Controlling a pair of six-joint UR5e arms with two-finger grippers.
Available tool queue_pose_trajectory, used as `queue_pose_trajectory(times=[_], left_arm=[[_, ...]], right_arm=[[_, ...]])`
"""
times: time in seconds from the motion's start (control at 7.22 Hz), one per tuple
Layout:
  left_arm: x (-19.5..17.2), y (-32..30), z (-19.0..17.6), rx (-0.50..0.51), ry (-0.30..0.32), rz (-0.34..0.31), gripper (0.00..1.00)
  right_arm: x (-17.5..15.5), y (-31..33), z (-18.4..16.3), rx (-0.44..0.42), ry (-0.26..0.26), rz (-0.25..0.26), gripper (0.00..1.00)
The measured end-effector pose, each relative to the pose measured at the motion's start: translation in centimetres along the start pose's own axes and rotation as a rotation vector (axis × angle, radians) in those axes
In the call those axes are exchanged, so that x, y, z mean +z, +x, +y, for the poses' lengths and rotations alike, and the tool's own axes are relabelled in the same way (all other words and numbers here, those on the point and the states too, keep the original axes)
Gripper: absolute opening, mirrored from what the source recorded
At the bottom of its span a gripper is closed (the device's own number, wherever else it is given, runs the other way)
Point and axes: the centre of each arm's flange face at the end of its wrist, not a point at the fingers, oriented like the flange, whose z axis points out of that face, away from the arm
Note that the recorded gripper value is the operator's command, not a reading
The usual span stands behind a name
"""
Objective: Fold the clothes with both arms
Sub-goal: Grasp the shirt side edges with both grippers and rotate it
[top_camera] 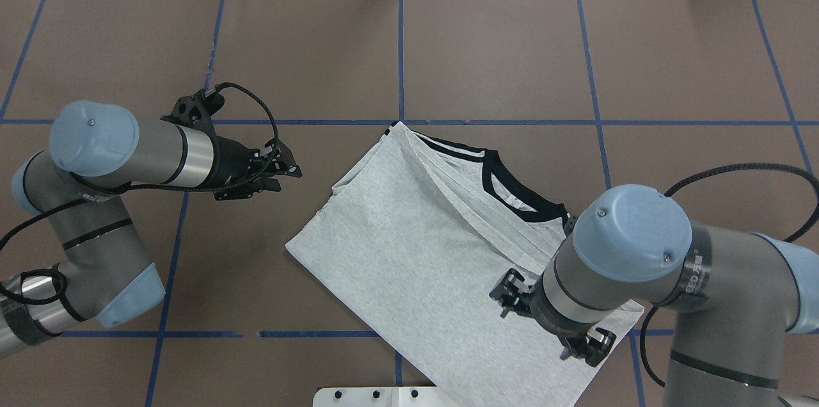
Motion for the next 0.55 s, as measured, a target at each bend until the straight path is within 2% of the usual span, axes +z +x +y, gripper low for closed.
queue_pose_trajectory(times=[0.28,0.55], left_arm=[[1.1,-2.9,2.8,-0.058,-0.041,-0.049,0.61],[2.6,-4.2,4.7,-0.067,-0.069,-0.081,0.61]], right_arm=[[-2.2,-2.9,-2.3,-0.006,0.128,-0.134,1.00],[-3.0,-4.3,-4.2,-0.026,0.196,-0.205,1.00]])
